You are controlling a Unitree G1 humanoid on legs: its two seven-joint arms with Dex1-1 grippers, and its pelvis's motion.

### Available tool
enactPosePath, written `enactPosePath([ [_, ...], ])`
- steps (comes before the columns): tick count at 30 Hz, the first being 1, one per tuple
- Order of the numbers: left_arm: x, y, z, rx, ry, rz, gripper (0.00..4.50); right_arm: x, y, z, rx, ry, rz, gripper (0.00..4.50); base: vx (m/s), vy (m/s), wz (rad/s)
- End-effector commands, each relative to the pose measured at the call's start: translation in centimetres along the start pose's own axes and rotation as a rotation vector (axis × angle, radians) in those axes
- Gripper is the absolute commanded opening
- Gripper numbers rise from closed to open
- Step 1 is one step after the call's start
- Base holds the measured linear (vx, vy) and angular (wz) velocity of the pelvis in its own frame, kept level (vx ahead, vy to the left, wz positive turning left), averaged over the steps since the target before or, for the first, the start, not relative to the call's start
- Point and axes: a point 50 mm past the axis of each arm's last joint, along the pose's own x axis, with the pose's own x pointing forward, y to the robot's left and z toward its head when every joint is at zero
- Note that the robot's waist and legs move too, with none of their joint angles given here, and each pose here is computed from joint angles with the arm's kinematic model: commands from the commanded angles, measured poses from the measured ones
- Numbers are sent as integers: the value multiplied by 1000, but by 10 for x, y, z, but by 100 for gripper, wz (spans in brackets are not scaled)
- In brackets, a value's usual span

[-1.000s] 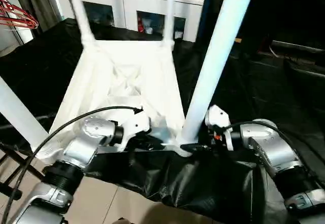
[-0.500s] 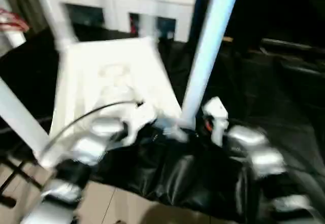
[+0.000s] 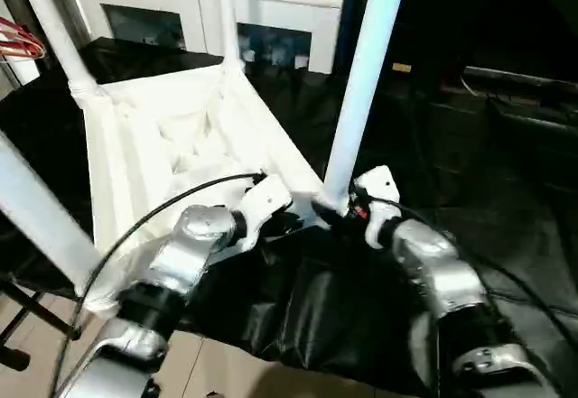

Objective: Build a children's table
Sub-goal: Rotate leg to tighten

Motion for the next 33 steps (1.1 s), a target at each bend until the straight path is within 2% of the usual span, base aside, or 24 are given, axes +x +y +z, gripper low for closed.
enactPosePath([
  [1, 8, -19, 16, 55, -120, -165, 0, 4, 22, 5, -83, 9, 251, 369, 0, 0, 0],
  [6, -1, -17, 11, 62, -98, -202, 0, -10, 16, 4, -116, 50, 342, 369, 0, 0, 0],
  [9, -14, -13, 4, 77, -74, -262, 0, -25, 8, 4, -142, 94, 434, 369, 0, 0, 0],
  [12, -21, -11, 1, 79, -54, -291, 0, -30, 7, 4, -142, 110, 482, 369, 0, 0, 0],
  [16, -27, -11, -1, 82, -43, -327, 0, -34, 10, 3, -148, 134, 542, 336, 0, 0, 0],
  [17, -28, -11, -1, 83, -42, -330, 0, -35, 11, 3, -151, 139, 555, 315, 0, 0, 0],
  [26, -29, -11, -1, 81, -48, -345, 0, -35, 20, 0, -131, 138, 614, 277, 0, 0, 0],
  [29, -23, -10, 1, 67, -68, -288, 0, -29, 25, -2, -113, 96, 572, 275, 0, 0, 0],
  [30, -20, -9, 2, 62, -72, -256, 0, -26, 26, -1, -100, 77, 545, 275, 0, 0, 0],
  [31, -12, -7, 6, 44, -85, -188, 0, -14, 26, -4, -65, 61, 408, 274, 0, 0, 0],
  [33, -6, -5, 8, 38, -89, -143, 0, -6, 25, -7, -52, 61, 311, 274, 0, 0, 0],
])
